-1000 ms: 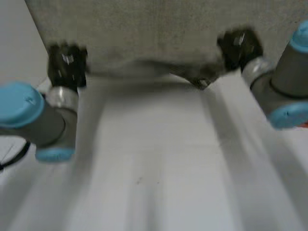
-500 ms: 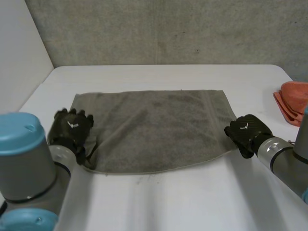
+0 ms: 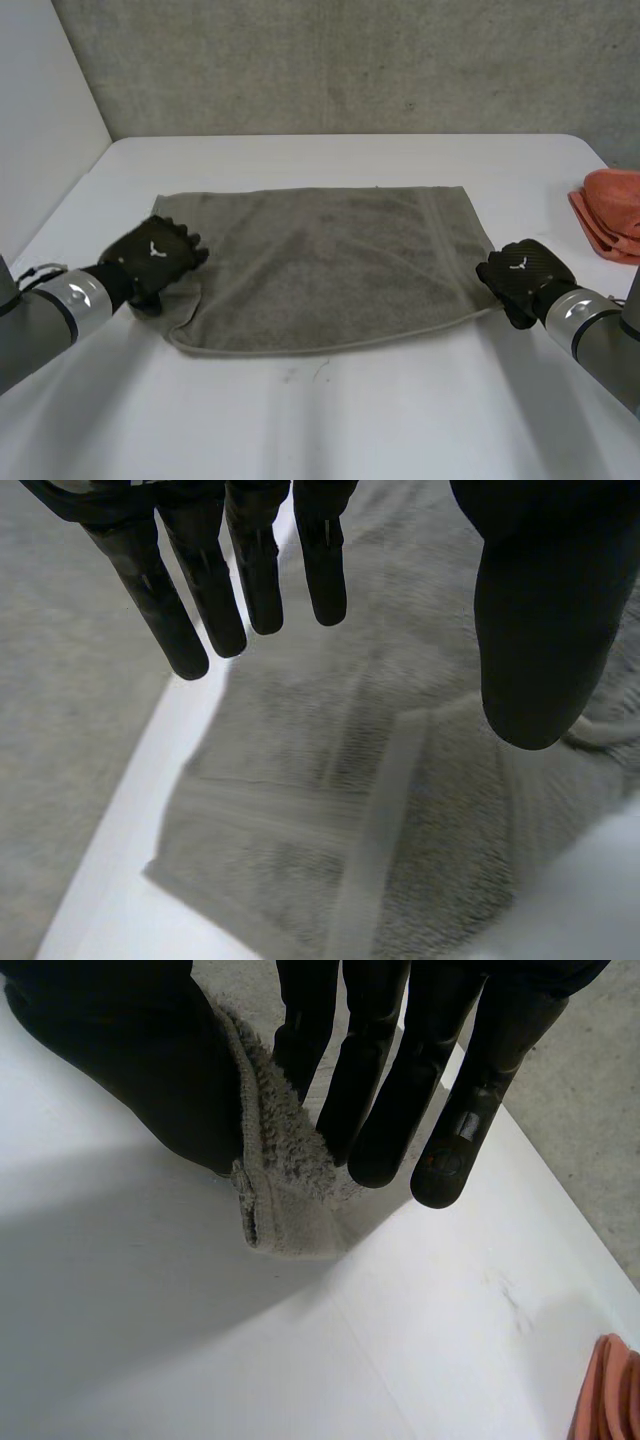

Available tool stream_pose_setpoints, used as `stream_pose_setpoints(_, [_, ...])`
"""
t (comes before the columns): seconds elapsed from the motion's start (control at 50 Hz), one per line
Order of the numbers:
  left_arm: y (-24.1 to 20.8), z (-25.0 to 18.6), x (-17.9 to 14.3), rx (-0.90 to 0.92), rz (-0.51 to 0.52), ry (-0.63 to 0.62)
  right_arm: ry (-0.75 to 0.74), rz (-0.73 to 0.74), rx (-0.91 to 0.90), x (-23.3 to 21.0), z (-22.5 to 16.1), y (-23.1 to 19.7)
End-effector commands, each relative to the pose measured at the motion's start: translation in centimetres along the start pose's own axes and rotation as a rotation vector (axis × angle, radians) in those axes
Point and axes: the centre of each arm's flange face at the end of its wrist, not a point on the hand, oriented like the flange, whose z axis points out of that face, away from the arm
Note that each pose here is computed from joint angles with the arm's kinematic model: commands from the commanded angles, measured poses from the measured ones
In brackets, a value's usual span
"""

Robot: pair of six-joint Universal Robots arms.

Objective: Fold the laundry.

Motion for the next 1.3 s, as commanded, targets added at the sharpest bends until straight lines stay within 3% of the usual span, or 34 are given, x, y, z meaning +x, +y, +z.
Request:
stream_pose_setpoints(0.02, [1.2,0.6,1.3,-0.052,0.04,0.11,-0.007,0.002,-0.007,-0.3,-0.1,0.2])
stream_pose_setpoints(0.32, [2.7,2.6,1.1,-0.091,0.017,0.155,-0.014,0.003,-0.011,-0.4,-0.1,0.4])
stream_pose_setpoints(0.8, [3.3,2.6,-0.4,-0.206,0.055,0.057,-0.006,-0.021,-0.007,-0.4,0.0,0.4])
stream_pose_setpoints(1.0, [2.0,0.1,-1.2,-0.265,0.07,-0.018,-0.043,-0.045,-0.046,-0.5,-0.7,0.3])
stream_pose_setpoints(1.22, [1.9,-5.7,2.6,-0.47,0.027,-0.03,-0.295,-0.145,-0.301,-1.0,-6.5,0.3])
stream_pose_setpoints(1.3, [1.7,-8.9,5.0,-0.592,-0.018,0.053,-0.388,-0.167,-0.391,-0.6,-9.2,0.7])
